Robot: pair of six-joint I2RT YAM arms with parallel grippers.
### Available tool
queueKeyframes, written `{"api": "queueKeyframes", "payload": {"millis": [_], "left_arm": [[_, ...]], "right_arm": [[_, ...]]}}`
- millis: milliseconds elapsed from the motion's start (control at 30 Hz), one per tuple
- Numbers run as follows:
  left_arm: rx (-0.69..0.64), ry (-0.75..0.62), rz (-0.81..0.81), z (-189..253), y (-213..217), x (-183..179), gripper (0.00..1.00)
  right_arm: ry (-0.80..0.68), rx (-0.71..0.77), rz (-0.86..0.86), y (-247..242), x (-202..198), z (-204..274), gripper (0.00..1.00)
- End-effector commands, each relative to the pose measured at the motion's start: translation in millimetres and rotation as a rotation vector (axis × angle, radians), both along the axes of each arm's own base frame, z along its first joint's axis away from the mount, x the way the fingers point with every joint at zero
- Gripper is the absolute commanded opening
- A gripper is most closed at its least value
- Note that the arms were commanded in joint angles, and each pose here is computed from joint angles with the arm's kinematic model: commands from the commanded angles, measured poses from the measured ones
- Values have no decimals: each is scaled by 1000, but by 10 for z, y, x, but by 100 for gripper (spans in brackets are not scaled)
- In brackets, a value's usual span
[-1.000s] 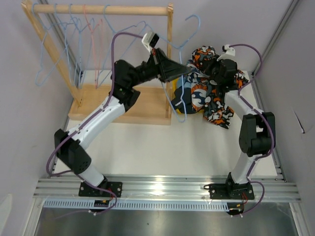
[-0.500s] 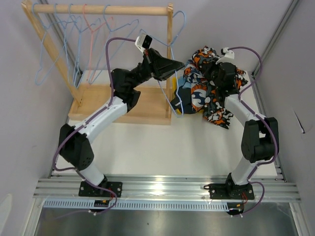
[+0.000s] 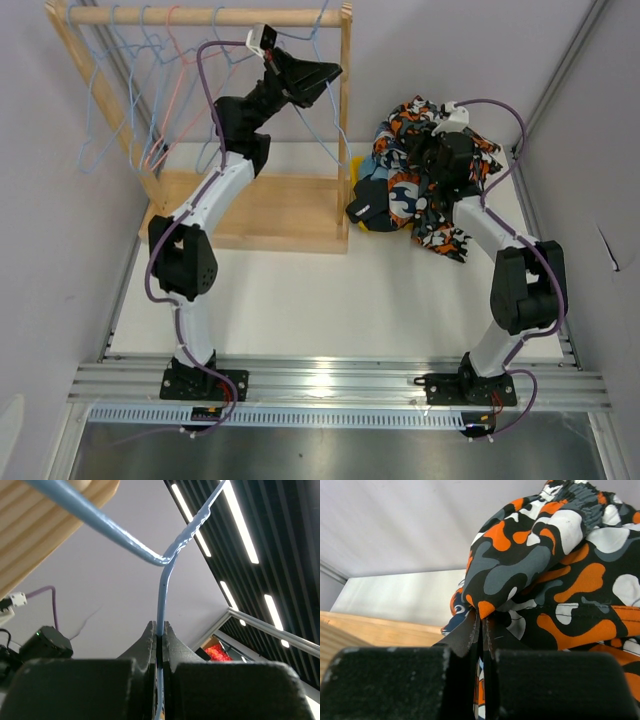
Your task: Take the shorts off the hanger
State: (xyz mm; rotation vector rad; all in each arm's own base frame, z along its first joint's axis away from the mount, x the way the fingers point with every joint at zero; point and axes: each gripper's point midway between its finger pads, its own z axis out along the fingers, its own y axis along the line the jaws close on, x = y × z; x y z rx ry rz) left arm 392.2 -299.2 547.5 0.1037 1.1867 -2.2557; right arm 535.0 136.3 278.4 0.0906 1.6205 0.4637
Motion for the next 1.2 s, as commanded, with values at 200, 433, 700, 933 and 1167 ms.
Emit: {"api": "queueKeyframes", "payload": {"millis": [200,433,700,933,1167], "left_arm": [[-79,21,-16,-38,230,69,0],[-118,124,23,-280,341,144,0],[-93,163,29,-428,352,152,12],[0,193,44,-544,320,5,100],[31,173,70,-493,402,-342,99]], "right_arm": [[-61,-12,36,260,-154,63,0],[-46,-11,8,233,-296,21,0],[-68,-20,-12,227,-378,197,0],[16,-67,-134,113,116,405,88],[35,-41,-170,53,68,507,99]]}}
